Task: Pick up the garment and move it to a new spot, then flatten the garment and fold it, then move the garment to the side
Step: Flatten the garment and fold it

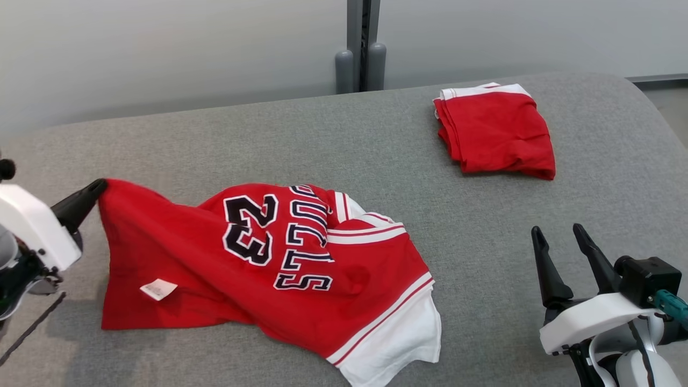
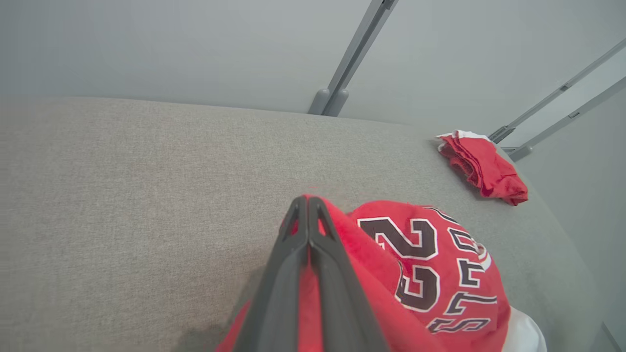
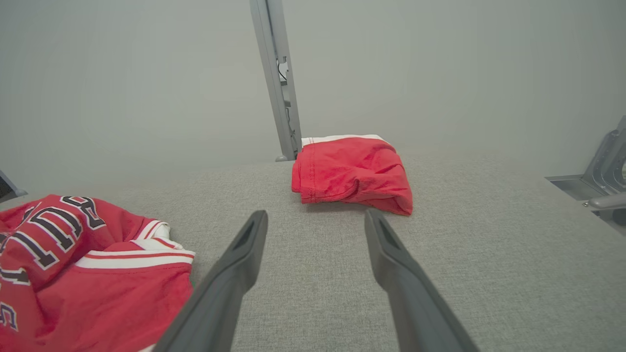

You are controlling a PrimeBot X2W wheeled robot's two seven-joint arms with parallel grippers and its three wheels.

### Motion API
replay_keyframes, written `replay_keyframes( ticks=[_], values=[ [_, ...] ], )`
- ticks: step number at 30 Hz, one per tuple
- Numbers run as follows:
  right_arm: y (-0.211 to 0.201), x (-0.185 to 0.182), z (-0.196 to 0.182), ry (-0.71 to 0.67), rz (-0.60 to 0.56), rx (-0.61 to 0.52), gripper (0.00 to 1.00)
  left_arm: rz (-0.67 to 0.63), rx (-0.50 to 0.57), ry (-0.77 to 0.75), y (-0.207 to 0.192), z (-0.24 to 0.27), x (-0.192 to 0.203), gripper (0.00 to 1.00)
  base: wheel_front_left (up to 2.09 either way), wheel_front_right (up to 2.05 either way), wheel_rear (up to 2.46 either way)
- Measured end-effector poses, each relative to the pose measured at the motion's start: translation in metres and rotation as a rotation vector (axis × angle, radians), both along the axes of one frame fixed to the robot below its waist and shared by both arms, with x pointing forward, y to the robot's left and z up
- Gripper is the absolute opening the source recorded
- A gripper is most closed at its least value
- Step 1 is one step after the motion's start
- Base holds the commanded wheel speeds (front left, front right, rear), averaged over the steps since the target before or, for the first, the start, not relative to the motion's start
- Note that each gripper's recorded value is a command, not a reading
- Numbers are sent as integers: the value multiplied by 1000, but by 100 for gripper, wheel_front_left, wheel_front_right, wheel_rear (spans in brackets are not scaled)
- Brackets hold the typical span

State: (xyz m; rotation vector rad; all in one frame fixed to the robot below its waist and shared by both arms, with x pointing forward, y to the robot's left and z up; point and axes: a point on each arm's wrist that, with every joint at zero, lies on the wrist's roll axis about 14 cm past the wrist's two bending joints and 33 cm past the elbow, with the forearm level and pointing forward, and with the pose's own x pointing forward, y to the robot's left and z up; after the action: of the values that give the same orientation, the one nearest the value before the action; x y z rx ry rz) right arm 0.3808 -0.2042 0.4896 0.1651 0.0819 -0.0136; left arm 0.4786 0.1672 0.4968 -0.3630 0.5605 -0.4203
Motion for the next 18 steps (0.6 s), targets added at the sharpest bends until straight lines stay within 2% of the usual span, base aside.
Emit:
replay_keyframes(
  ticks=[3, 7, 11, 12, 13, 18],
  values=[
    [-8, -1, -2, 3, -25, -2, 100, 31, 37, 21, 15, -12, 5, 0, 0, 0, 0],
    [-21, -2, -7, 11, -64, -4, 100, 112, 21, -31, 30, -9, 22, 0, 0, 0, 0],
    [-22, 1, -8, 11, -65, -5, 100, 117, -19, 53, 25, -29, 16, 0, 0, 0, 0],
    [-21, 2, -8, 11, -63, -5, 100, 120, -29, 69, 25, -31, 15, 36, 0, 0, 0],
    [-20, 2, -10, 14, -61, -4, 100, 127, -37, 75, 26, -32, 14, 98, 0, 0, 0],
    [-14, 5, -13, 20, -44, 4, 100, 148, -16, 60, 39, -29, 10, 100, 0, 0, 0]
  ],
)
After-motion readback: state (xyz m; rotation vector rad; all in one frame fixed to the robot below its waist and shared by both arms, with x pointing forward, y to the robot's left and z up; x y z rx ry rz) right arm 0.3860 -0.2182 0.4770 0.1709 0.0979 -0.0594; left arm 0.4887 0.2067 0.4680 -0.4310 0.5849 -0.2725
